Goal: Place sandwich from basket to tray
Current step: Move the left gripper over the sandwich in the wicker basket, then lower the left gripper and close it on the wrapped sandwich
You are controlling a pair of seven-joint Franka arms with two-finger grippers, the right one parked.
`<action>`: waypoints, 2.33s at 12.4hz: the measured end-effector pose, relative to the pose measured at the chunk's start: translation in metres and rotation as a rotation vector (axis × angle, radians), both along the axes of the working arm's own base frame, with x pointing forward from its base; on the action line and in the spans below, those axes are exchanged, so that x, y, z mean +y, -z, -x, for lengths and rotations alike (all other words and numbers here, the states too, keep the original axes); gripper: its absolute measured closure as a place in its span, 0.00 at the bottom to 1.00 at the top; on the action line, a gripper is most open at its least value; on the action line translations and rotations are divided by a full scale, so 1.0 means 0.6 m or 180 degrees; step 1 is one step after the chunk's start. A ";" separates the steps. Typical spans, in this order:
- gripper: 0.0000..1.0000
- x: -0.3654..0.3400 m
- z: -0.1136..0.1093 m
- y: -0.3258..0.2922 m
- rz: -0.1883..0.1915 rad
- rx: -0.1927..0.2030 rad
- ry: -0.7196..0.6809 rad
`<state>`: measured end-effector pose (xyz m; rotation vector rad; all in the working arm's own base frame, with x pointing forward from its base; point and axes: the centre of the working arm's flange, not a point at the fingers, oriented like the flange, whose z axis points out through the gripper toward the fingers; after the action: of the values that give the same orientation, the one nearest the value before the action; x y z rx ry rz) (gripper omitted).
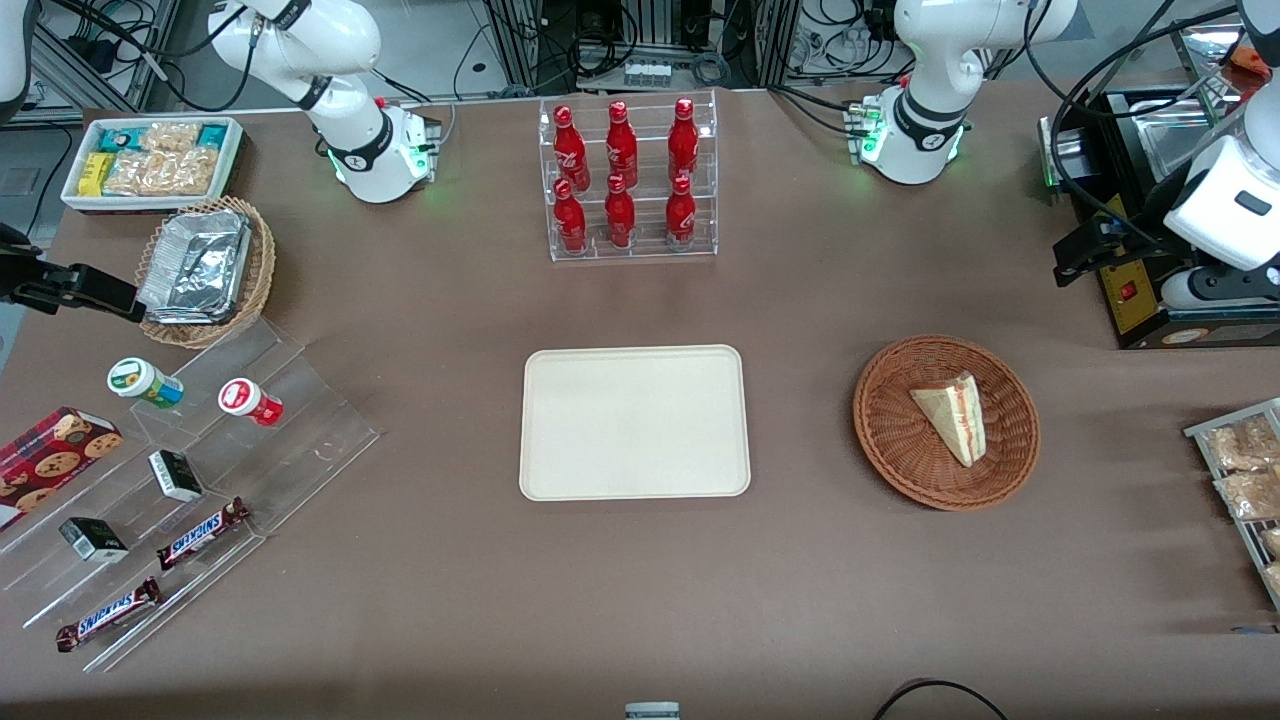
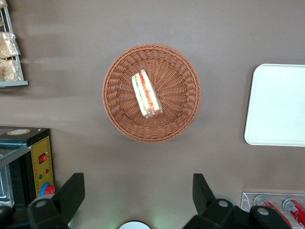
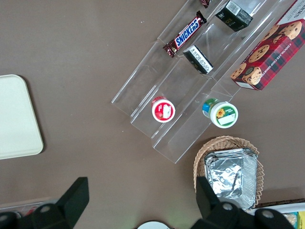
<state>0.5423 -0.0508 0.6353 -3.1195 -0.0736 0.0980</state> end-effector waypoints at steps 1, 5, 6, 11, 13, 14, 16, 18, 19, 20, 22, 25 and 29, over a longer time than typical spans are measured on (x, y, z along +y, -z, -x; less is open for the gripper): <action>0.00 0.000 0.000 0.000 0.0002 0.0000 0.0001; 0.00 -0.002 0.000 0.001 0.0010 0.0003 0.0005; 0.00 -0.002 -0.001 0.006 0.0009 0.0023 0.0006; 0.00 -0.003 -0.018 0.127 -0.0001 0.0061 -0.0052; 0.00 -0.004 -0.022 0.195 -0.0007 0.0004 -0.0241; 0.00 -0.004 -0.022 0.228 -0.0008 -0.0038 -0.0345; 0.00 -0.004 -0.017 0.288 -0.0005 -0.0092 -0.0478; 0.00 -0.003 -0.010 0.335 0.0004 -0.0155 -0.0546; 0.00 -0.003 -0.005 0.360 0.0012 -0.0203 -0.0612; 0.00 -0.002 0.001 0.390 0.0016 -0.0224 -0.0698; 0.00 -0.001 0.012 0.448 -0.0003 -0.0124 -0.0808; 0.00 0.002 0.011 0.519 -0.0036 0.0061 -0.0907; 0.00 0.022 -0.001 0.600 -0.0043 0.0111 -0.1020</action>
<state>0.5431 -0.0376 0.2752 -3.0614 -0.5699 0.1551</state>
